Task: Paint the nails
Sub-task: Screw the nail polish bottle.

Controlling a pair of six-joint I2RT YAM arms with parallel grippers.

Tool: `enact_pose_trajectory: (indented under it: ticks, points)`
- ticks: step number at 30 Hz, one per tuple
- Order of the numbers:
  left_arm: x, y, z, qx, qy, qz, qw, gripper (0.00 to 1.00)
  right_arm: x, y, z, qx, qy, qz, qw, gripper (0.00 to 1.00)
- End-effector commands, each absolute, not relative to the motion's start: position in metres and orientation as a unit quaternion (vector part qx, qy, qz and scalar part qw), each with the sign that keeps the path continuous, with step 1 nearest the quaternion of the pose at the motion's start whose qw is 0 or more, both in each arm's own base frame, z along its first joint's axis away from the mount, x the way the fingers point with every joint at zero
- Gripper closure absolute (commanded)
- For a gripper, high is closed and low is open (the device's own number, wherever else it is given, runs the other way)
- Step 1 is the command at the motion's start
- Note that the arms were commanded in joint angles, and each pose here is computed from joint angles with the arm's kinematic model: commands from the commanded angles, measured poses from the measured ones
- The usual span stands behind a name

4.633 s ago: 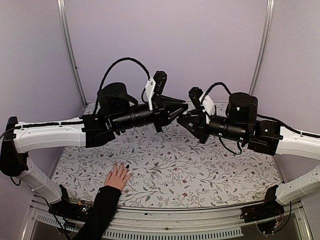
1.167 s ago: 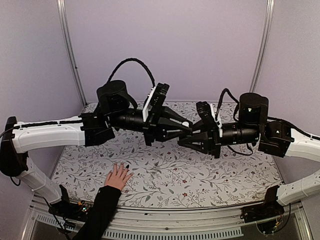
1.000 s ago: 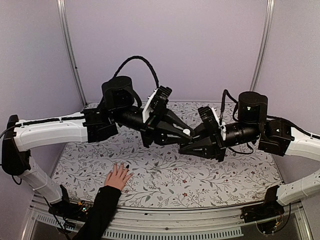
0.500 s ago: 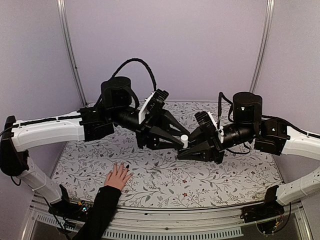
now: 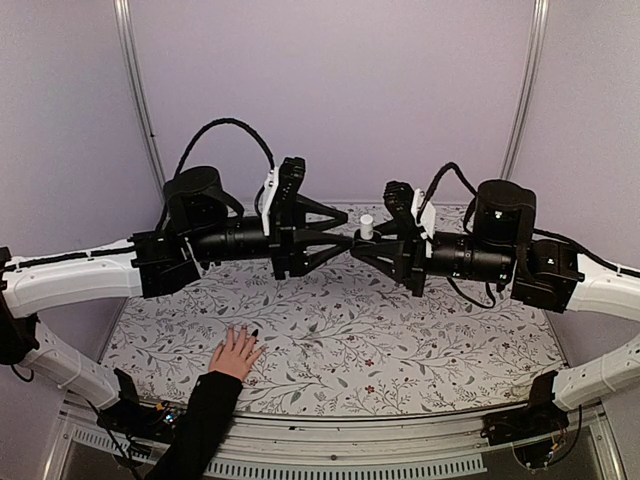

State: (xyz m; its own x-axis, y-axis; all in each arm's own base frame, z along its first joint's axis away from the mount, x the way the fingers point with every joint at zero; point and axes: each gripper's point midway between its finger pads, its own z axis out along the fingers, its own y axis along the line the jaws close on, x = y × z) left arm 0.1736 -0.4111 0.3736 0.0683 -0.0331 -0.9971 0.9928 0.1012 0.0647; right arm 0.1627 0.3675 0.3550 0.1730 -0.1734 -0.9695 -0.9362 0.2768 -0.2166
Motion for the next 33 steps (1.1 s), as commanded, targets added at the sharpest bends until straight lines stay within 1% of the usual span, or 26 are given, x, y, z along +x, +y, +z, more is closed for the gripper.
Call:
enact_pose_trajectory:
  ticks: [1, 13, 20, 25, 26, 33]
  points:
    - [0.186, -0.405, 0.400, 0.422, 0.501, -0.449, 0.608, 0.50, 0.209, 0.354, 0.368, -0.407, 0.608, 0.258, 0.631, 1.00]
    - [0.204, -0.427, 0.401, 0.392, 0.521, -0.459, 0.604, 0.53, 0.224, 0.355, 0.359, -0.382, 0.631, 0.235, 0.633, 1.00]
    - [0.206, -0.435, 0.396, 0.394, 0.525, -0.466, 0.594, 0.61, 0.223, 0.360, 0.355, -0.390, 0.632, 0.238, 0.625, 1.00]
    - [0.206, -0.439, 0.394, 0.399, 0.527, -0.469, 0.586, 0.64, 0.223, 0.361, 0.354, -0.392, 0.633, 0.239, 0.624, 1.00]
    - [0.205, -0.439, 0.394, 0.399, 0.527, -0.470, 0.585, 0.65, 0.223, 0.362, 0.354, -0.393, 0.633, 0.239, 0.623, 1.00]
    - [0.204, -0.441, 0.389, 0.404, 0.531, -0.471, 0.577, 0.91, 0.213, 0.366, 0.356, -0.410, 0.622, 0.259, 0.614, 1.00]
